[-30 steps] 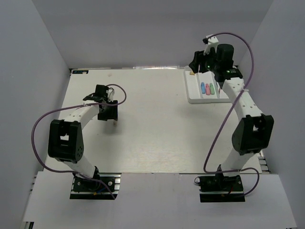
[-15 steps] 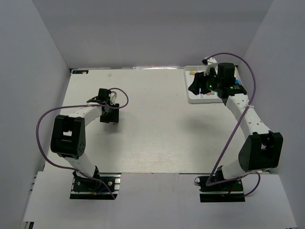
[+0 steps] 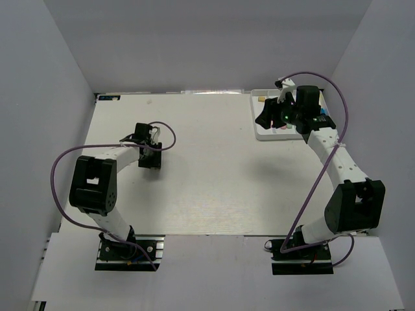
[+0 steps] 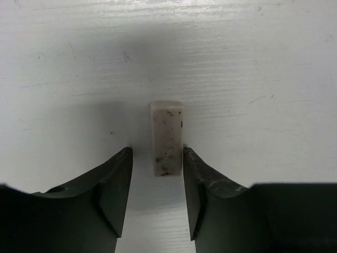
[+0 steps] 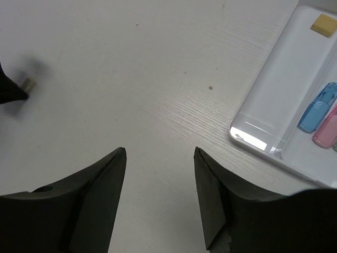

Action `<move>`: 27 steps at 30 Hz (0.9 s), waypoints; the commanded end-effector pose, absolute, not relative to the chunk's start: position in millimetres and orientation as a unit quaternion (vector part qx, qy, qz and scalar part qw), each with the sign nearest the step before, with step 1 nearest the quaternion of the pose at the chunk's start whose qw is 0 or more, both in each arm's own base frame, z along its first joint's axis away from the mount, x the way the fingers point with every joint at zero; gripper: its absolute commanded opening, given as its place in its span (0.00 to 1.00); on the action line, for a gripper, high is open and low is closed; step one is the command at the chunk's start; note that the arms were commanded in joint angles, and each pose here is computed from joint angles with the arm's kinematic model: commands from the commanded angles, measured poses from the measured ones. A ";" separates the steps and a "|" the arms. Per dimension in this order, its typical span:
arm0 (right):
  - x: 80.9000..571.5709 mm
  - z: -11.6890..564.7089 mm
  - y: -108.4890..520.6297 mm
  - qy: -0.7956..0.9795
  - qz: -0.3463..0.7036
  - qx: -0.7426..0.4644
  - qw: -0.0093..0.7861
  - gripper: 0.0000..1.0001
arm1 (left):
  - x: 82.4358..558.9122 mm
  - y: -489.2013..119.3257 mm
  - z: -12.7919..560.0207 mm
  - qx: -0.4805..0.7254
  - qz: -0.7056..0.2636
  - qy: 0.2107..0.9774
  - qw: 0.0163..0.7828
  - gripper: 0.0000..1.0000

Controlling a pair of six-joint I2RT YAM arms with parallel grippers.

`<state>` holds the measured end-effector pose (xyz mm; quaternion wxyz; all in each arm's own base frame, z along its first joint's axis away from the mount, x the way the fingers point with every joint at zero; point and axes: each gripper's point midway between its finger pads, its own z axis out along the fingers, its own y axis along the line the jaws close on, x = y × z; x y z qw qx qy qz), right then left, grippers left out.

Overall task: Sort the stationery into containers
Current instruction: Place the stationery into the container

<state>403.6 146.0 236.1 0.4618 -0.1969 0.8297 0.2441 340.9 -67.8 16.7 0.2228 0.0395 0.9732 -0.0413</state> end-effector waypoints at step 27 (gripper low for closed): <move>269.5 306.8 281.3 0.668 0.603 -0.259 0.350 0.67 | 247.5 -235.9 274.8 0.154 -0.668 0.659 0.310 0.11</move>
